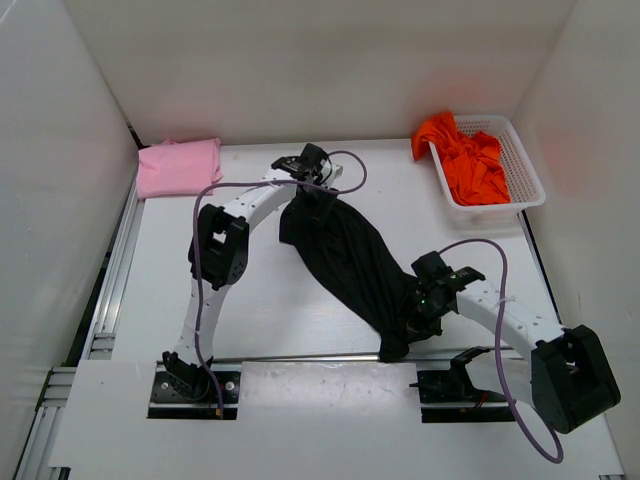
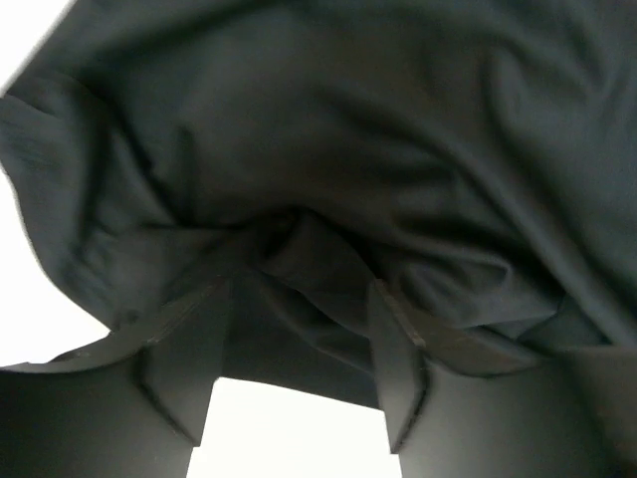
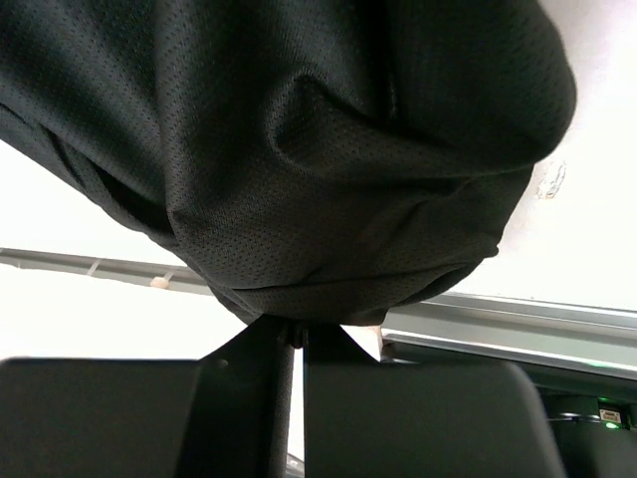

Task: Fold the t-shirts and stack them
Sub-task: Flatten out the tshirt

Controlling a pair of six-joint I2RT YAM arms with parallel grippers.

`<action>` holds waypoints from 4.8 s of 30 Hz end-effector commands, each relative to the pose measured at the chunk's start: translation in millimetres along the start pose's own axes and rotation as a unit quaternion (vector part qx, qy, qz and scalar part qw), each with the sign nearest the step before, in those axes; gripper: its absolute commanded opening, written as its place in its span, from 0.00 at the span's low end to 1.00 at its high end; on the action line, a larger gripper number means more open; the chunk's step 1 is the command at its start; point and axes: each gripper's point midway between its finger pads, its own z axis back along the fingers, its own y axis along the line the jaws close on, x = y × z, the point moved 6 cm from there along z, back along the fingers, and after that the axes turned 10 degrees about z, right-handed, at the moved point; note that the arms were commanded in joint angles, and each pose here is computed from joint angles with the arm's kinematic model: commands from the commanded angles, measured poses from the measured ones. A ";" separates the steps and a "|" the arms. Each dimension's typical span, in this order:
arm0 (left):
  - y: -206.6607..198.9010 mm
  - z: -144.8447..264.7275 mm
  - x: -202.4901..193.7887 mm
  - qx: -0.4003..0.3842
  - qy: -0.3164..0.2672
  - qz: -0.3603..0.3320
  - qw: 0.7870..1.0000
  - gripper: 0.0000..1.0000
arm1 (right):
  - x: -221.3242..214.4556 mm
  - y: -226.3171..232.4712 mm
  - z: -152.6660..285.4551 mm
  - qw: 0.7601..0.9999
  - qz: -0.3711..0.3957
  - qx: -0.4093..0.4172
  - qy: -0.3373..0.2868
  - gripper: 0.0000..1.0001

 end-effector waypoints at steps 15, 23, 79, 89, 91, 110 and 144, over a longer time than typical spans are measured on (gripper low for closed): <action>-16.5 3.8 -20.8 -0.021 0.027 -0.012 0.999 0.61 | 10.9 1.9 -1.1 1.000 0.008 -0.012 -0.009 0.00; -7.8 44.7 15.6 0.000 -0.051 -0.007 0.999 0.10 | 48.3 4.9 19.7 0.998 0.020 -0.023 -0.046 0.00; 91.9 153.5 -204.1 0.032 0.032 0.156 0.987 0.79 | 39.2 -12.6 56.2 0.982 -0.087 -0.084 -0.143 0.62; 70.9 102.3 -218.5 0.024 0.119 0.106 0.987 0.74 | 30.9 -12.4 31.5 0.988 -0.077 -0.045 -0.129 0.57; 70.4 99.3 -222.8 0.029 0.129 0.102 0.986 0.68 | 19.7 -18.6 25.1 0.989 -0.081 -0.056 -0.108 0.52; 70.4 113.4 -220.0 0.037 0.106 0.098 0.989 0.26 | 24.0 -29.3 -0.8 0.984 -0.118 -0.087 -0.105 0.52; 136.0 187.1 -76.0 0.136 -0.116 0.152 0.972 0.10 | 185.9 22.8 138.5 0.967 -0.005 -0.015 -0.256 0.00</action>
